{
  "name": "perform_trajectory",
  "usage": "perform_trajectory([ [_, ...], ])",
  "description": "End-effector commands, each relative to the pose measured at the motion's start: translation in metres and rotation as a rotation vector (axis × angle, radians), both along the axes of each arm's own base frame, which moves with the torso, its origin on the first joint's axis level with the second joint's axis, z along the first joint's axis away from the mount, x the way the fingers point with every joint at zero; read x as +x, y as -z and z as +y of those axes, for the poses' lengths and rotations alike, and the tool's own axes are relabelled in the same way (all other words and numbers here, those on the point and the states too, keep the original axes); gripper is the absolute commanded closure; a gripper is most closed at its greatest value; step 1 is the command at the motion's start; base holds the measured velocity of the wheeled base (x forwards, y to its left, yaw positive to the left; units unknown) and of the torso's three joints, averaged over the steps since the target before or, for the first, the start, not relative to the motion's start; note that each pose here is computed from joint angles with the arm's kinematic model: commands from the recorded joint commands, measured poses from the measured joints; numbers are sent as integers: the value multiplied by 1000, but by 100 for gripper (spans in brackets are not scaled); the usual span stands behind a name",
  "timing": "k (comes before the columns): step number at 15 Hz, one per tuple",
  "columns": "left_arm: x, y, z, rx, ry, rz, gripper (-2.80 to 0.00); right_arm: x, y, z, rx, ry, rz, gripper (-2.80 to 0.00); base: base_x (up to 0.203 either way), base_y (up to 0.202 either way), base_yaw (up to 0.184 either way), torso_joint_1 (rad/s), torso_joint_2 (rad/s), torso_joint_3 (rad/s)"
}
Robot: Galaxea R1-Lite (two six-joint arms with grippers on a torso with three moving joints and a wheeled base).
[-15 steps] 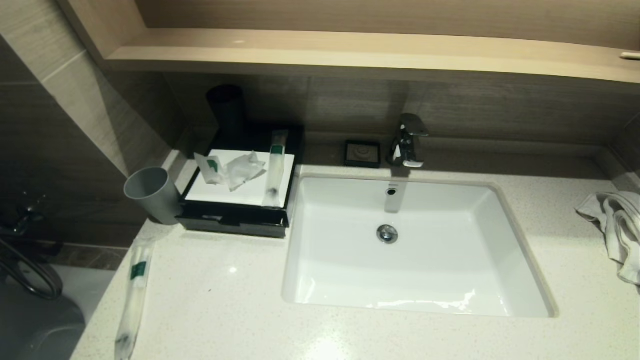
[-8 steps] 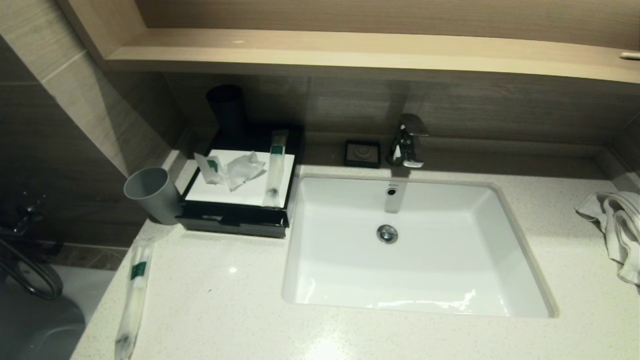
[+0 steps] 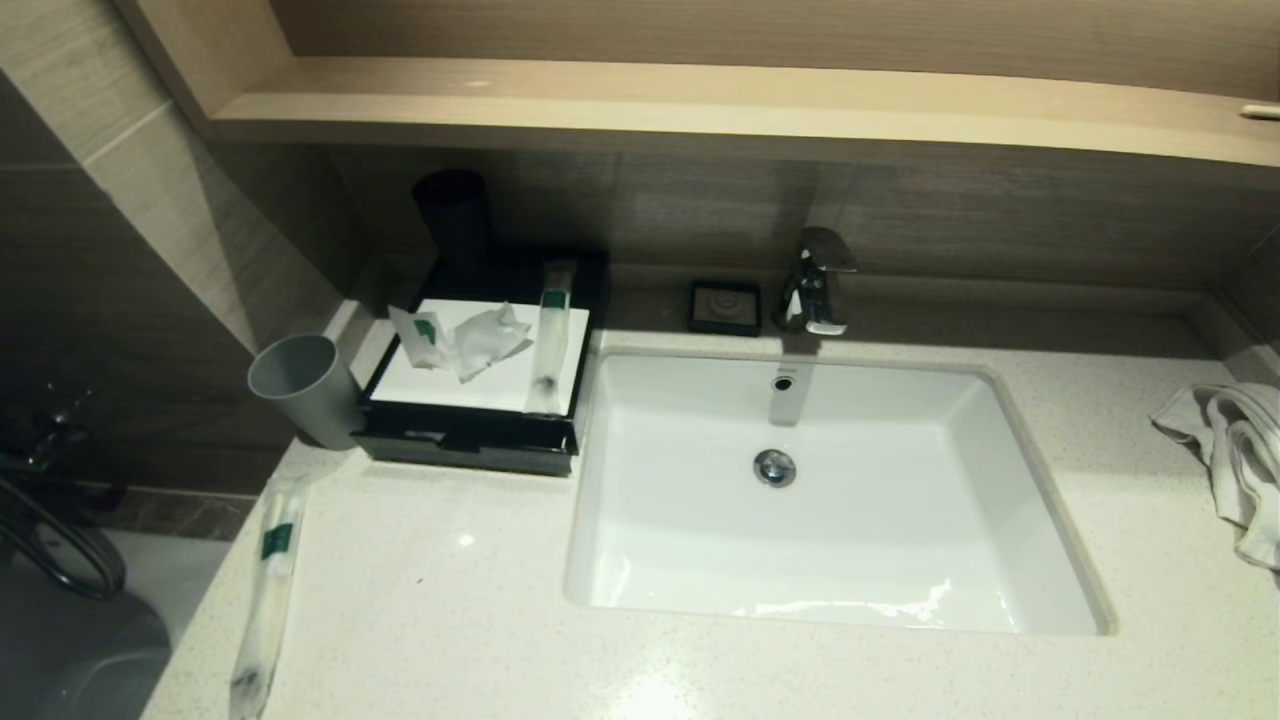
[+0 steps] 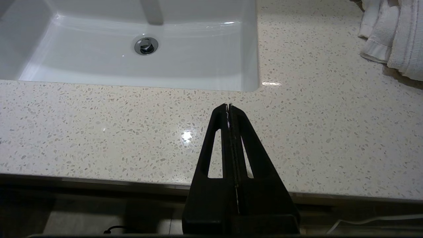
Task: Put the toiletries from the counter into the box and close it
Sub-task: Open the drawer
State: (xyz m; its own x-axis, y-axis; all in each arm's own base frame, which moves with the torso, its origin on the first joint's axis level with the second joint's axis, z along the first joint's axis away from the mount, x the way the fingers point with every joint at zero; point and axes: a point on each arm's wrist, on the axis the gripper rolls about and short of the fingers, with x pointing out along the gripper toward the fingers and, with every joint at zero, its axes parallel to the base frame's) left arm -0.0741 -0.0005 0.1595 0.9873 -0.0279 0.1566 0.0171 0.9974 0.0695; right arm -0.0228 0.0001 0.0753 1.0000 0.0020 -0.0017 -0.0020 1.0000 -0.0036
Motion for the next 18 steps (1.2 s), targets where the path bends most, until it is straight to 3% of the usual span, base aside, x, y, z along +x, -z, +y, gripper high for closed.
perform_trajectory([
  [1, -6, -8, 1, 0, -28, -25, 0, 0, 0, 0, 1, -1, 0, 0, 0, 0, 0, 0, 0, 0],
  [14, -59, -49, 1, 13, -37, -144, 0, 0, 0, 0, -1, -1, 0, 0, 0, 0, 0, 0, 0, 0],
  [18, -57, -66, 1, 37, -38, -135, 0, 0, 0, 0, -1, -1, 0, 0, 0, 0, 0, 0, 0, 0],
])
